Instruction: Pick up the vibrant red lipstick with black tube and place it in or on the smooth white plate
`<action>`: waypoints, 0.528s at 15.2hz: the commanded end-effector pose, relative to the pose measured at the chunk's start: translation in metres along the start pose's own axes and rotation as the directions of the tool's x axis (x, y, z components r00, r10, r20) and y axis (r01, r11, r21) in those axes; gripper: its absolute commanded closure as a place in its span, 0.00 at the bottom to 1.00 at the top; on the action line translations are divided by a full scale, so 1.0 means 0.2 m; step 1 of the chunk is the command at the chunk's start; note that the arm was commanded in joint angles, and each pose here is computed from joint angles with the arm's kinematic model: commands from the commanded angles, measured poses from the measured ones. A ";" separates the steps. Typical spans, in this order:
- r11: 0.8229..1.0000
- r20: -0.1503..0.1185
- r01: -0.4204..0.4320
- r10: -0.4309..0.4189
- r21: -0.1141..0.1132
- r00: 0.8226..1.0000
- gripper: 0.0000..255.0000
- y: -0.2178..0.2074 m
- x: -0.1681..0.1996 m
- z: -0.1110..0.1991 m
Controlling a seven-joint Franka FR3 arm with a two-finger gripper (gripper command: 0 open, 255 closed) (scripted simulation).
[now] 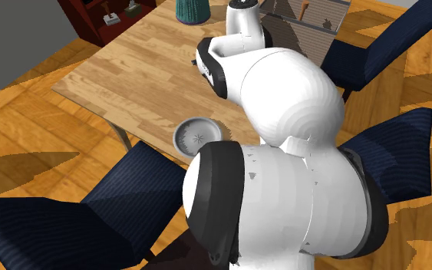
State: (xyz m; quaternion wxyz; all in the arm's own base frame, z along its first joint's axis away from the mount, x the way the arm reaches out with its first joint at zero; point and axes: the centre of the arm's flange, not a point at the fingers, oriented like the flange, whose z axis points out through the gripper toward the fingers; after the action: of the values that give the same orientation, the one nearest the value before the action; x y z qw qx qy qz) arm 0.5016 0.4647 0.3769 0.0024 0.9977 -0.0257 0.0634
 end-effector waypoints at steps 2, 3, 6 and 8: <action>1.000 0.000 0.000 0.000 0.000 1.000 1.00 0.00 0.01 -0.08; 1.000 0.000 0.000 0.000 0.000 1.000 1.00 0.00 0.01 -0.11; 1.000 0.000 0.000 0.000 0.000 1.000 1.00 0.00 0.02 -0.19; 1.000 0.000 0.000 0.000 0.000 1.000 1.00 0.00 0.03 -0.24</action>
State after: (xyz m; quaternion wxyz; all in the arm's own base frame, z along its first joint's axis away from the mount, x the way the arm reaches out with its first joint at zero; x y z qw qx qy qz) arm 0.5011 0.4650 0.4203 0.0024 0.9977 -0.0257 0.0635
